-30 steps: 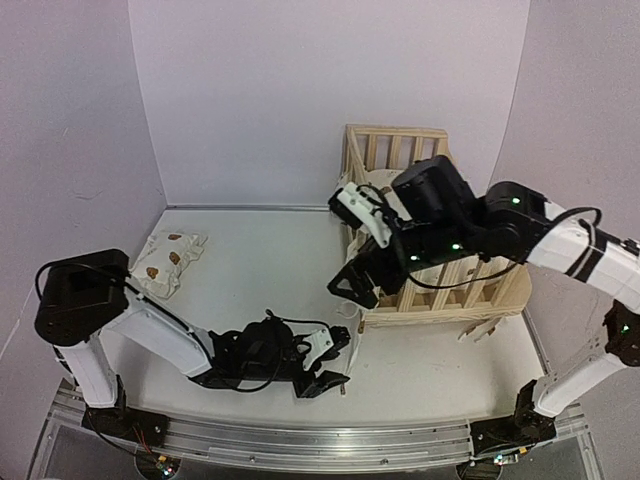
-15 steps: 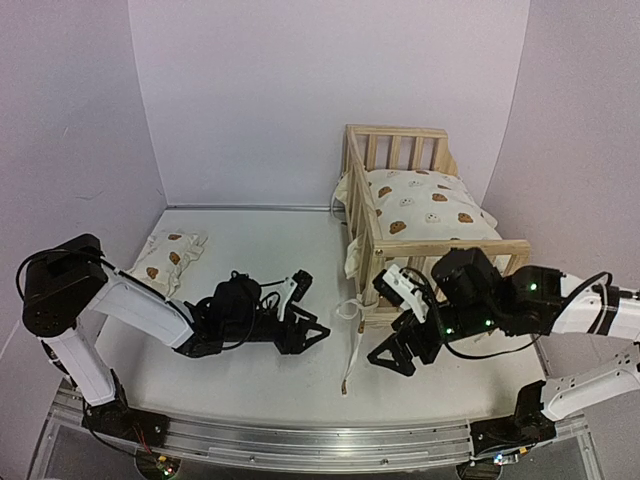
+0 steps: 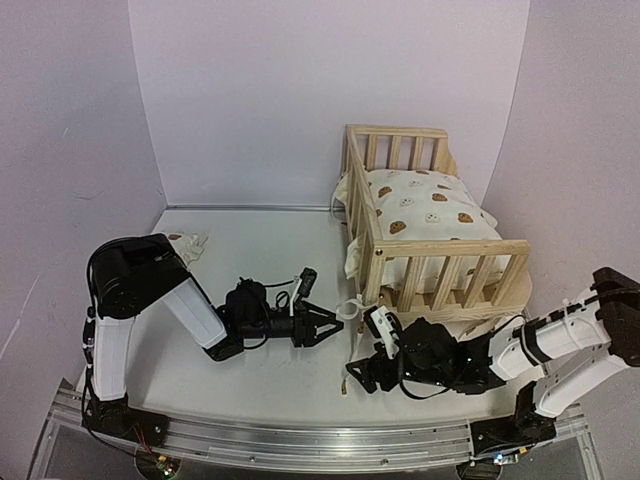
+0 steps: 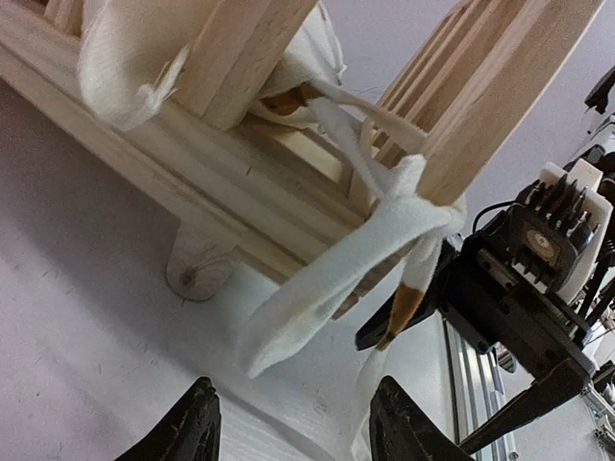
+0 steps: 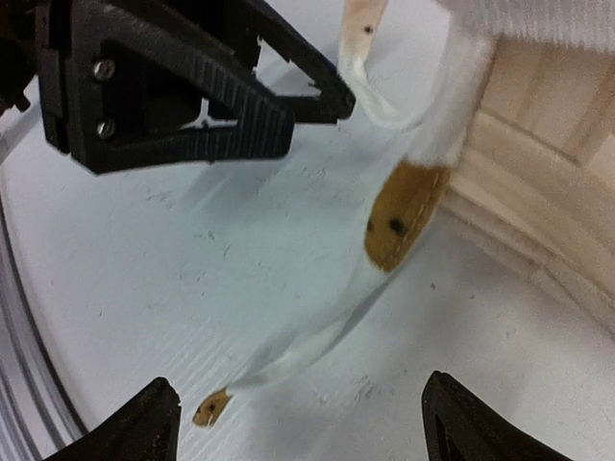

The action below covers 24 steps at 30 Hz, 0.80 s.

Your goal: Set up the pet bed

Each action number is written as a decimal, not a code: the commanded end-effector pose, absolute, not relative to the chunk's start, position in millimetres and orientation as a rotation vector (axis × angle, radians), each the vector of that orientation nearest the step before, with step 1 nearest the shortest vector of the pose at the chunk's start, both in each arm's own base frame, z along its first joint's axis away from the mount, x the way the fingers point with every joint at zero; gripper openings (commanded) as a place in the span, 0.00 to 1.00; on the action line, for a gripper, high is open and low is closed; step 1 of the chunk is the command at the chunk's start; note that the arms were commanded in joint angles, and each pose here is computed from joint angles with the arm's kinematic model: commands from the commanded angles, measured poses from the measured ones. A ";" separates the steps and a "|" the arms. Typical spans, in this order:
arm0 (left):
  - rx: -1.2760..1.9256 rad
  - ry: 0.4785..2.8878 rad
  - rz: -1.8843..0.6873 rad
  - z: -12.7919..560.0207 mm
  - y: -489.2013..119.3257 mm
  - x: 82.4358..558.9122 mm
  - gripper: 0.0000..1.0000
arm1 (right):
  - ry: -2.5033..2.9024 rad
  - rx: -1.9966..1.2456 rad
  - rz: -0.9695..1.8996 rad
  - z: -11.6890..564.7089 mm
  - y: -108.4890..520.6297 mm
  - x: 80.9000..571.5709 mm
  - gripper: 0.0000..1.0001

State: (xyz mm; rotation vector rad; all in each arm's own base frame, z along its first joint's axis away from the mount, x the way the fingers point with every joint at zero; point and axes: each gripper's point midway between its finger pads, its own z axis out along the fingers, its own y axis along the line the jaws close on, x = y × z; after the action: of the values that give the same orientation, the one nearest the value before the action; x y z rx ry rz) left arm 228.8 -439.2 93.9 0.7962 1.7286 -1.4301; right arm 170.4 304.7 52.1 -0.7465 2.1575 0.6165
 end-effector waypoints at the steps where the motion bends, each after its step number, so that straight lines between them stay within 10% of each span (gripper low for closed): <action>1: 0.822 1.480 -1.525 144.9 -458.7 232.2 0.53 | 1.933 -0.491 0.654 99.1 319.2 206.0 0.89; 6: 0.790 1.485 -1.559 139.4 -470.0 241.1 0.47 | 1.919 -0.451 0.637 89.4 326.6 214.0 0.88; 14: 0.723 1.544 -1.385 125.7 -457.0 261.0 0.02 | 1.937 -0.400 0.526 68.1 331.5 220.5 0.72; 24: 0.644 1.644 -0.669 140.4 -392.1 272.3 0.00 | 2.020 -0.462 0.363 62.1 299.7 211.4 0.00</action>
State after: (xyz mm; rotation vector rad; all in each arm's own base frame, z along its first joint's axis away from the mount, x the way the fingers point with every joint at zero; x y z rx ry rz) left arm 257.3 -420.3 116.2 0.6936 1.6712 -1.0464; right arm 209.4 317.0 39.8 -0.5180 2.0159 0.4238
